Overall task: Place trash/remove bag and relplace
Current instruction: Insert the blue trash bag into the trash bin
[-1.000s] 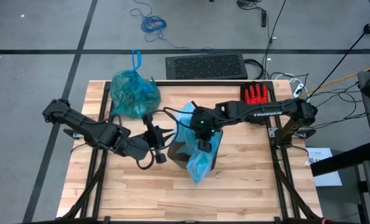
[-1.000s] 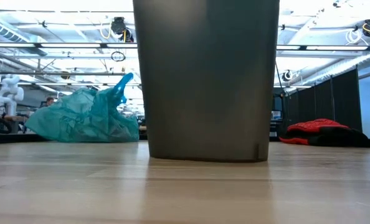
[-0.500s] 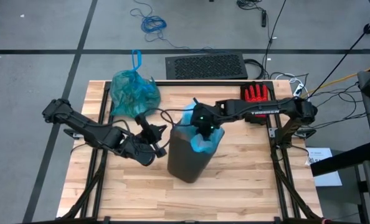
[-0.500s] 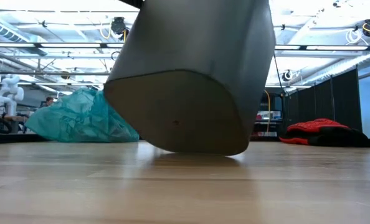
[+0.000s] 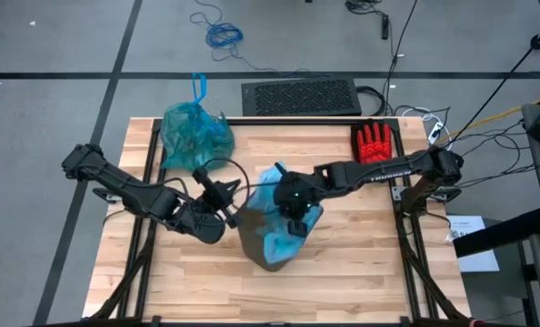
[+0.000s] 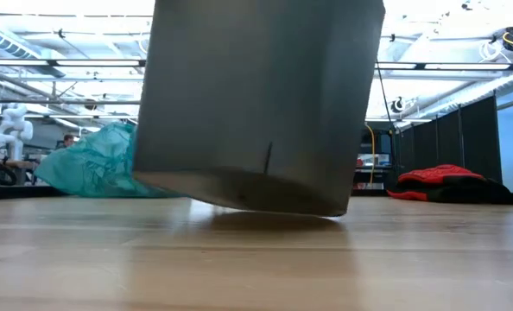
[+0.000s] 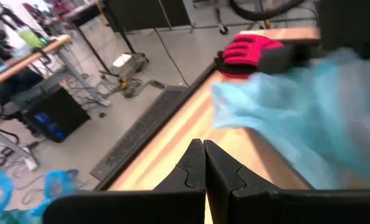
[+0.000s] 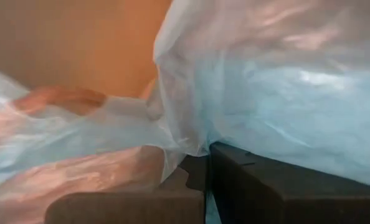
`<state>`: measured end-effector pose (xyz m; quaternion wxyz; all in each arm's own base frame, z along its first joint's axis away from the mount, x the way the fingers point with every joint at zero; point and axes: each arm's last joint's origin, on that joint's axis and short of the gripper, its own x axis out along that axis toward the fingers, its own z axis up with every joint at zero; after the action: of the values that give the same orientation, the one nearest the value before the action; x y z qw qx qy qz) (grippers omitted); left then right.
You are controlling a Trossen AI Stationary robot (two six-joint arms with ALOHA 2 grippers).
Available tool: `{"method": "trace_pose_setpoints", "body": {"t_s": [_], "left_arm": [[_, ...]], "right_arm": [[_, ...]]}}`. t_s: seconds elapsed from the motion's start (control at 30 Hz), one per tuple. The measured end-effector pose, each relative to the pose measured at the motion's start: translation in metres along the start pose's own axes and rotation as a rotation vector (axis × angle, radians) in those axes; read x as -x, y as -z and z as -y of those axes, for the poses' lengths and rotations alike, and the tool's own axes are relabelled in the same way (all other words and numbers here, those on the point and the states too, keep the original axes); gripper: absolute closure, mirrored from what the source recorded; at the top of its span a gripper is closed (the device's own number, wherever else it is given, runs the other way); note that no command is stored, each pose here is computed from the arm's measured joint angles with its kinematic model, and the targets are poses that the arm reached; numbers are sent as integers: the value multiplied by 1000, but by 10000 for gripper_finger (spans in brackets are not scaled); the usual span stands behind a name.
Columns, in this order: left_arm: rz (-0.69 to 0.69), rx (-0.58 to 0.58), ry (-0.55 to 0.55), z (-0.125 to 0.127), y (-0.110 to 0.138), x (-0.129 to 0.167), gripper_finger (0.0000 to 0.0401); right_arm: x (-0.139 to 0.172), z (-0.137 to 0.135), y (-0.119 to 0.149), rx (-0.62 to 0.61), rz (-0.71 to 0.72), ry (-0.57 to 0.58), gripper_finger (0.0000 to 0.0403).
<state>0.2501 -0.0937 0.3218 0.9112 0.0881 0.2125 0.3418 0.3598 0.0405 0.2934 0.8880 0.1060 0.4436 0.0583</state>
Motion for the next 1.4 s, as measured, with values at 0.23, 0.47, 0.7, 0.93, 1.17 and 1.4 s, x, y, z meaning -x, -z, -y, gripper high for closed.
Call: {"method": "trace_pose_setpoints", "body": {"t_s": [0.23, 0.47, 0.7, 0.93, 1.17, 1.4], "left_arm": [[41, 83, -57, -21, -1, 12, 401], [50, 180, -55, -34, 25, 13, 401], [67, 265, -46, -34, 43, 9, 401], [78, 287, -44, -31, 46, 7, 401], [83, 289, -38, -30, 46, 9, 401], [111, 288, -65, -30, 46, 12, 401]], "right_arm": [[-2, -14, -6, 65, 85, -36, 403], [-26, -6, -9, 54, 68, -5, 403], [-27, 14, -6, 8, -28, 146, 403], [9, 2, -33, 71, 12, 169, 403], [28, -16, -48, 104, 80, 141, 403], [11, -22, -44, 99, 38, 134, 403]]}}
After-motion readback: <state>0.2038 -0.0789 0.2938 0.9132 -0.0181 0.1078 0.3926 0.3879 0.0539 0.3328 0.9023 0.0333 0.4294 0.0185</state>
